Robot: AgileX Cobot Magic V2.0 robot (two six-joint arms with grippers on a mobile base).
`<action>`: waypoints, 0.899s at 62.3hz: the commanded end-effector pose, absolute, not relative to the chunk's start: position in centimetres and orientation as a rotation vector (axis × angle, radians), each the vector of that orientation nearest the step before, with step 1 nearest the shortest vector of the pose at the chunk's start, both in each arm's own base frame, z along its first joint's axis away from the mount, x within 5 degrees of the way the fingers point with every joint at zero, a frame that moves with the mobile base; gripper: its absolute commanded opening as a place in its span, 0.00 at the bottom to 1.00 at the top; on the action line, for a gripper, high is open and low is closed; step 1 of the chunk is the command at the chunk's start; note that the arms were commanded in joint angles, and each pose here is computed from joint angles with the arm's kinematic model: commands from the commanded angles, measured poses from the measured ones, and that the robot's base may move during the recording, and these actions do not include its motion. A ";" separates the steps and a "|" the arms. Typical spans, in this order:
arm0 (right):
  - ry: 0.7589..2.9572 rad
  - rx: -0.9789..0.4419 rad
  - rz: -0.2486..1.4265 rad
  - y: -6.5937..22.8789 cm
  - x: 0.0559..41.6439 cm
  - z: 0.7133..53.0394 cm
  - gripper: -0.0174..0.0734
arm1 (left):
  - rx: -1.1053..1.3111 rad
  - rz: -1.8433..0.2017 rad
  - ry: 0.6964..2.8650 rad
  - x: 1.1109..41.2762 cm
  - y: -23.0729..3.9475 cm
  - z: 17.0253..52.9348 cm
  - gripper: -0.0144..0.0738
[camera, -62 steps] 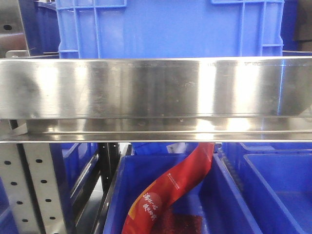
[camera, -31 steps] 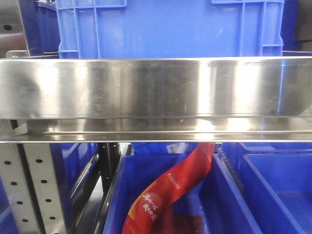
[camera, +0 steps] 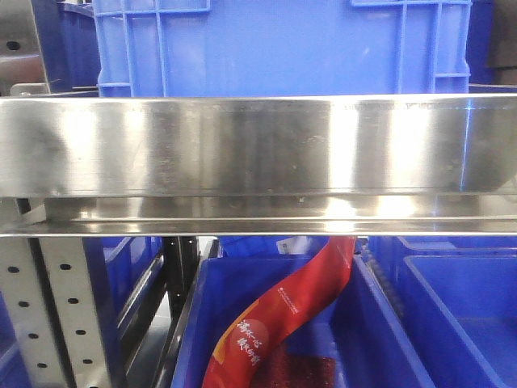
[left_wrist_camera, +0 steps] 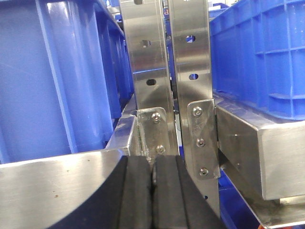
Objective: Grab PVC pipe and place in blue bin
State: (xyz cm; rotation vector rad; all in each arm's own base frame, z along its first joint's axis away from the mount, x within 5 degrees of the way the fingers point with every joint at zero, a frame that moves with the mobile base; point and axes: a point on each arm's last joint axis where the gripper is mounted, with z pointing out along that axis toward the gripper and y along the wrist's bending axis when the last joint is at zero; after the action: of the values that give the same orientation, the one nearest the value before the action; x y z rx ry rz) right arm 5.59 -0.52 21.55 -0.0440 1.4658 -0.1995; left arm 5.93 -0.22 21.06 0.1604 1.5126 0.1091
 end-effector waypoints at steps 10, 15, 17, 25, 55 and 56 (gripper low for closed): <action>1.457 -0.039 -0.204 -0.6 5.6 21.6 0.02 | 0.155 0.101 1.486 5.9 -0.2 21.3 0.04; 1.457 -0.039 -0.204 -0.6 5.6 21.6 0.02 | 0.155 0.101 1.486 5.9 -0.2 21.3 0.04; 1.457 -0.039 -0.204 -0.6 5.6 21.6 0.02 | 0.155 0.101 1.486 5.9 -0.2 21.3 0.04; 1.457 -0.039 -0.204 -0.6 5.6 21.6 0.02 | 0.155 0.101 1.486 5.9 -0.2 21.3 0.04; 1.457 -0.039 -0.204 -0.6 5.6 21.6 0.02 | 0.144 0.109 1.444 5.6 -0.2 21.6 0.04; 1.457 -0.039 -0.204 -0.6 5.6 21.6 0.02 | 0.144 0.109 1.444 5.6 -0.2 21.6 0.04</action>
State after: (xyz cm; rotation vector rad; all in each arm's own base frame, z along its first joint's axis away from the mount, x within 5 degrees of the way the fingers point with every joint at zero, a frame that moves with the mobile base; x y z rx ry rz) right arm 5.59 -0.52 21.55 -0.0440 1.4658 -0.1995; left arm 5.67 -0.20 21.29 0.1550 1.4767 0.1122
